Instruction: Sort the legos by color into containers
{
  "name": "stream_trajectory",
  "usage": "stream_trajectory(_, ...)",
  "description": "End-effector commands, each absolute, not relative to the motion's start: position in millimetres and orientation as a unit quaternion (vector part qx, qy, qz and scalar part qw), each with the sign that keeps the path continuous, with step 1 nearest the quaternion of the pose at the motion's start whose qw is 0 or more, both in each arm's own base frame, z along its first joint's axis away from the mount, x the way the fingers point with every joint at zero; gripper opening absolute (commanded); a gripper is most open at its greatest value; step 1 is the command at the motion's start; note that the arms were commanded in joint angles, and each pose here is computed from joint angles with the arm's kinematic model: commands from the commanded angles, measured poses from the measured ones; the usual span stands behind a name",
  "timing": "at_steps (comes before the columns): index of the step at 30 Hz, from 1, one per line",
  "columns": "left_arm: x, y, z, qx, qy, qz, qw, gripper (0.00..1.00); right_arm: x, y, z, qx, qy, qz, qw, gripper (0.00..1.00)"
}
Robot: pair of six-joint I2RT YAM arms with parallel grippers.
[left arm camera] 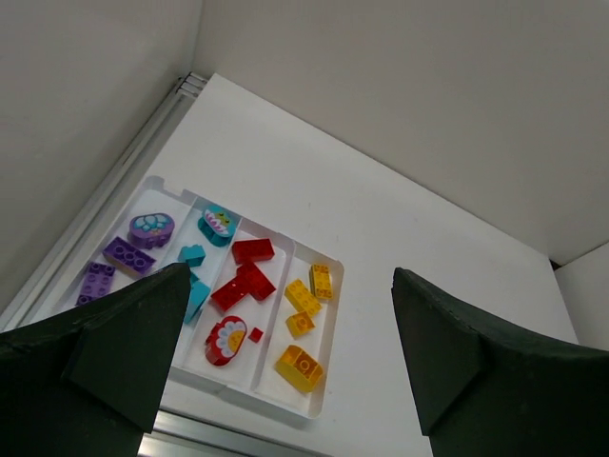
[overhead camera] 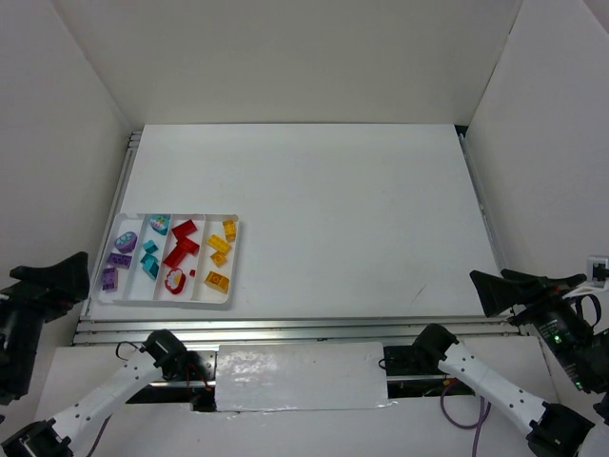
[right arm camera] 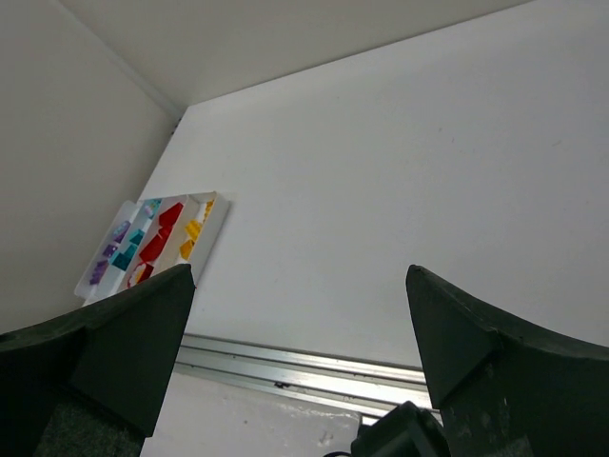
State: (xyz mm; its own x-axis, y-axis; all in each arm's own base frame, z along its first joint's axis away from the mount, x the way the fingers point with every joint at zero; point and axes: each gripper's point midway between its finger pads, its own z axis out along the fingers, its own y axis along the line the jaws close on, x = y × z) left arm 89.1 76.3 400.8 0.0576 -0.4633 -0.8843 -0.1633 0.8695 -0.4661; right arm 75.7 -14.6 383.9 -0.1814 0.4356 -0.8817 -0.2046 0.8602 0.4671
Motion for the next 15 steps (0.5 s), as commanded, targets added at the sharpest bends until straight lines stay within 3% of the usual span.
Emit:
stream_trajectory(1, 76.9, 89.8, 375.5, -0.221, 0.713, -0.055, 0.663, 1.0, 64.6, -30.4, 374.3, 0.092, 0.727, 0.247, 0.634, 1.0)
stream_trajectory(15, 76.8, 85.2, 376.3, -0.202, 0.698, -0.062, 0.684, 0.99, 68.2, -29.3, 382.0, 0.097, 0.718, 0.25, 0.642, 1.0)
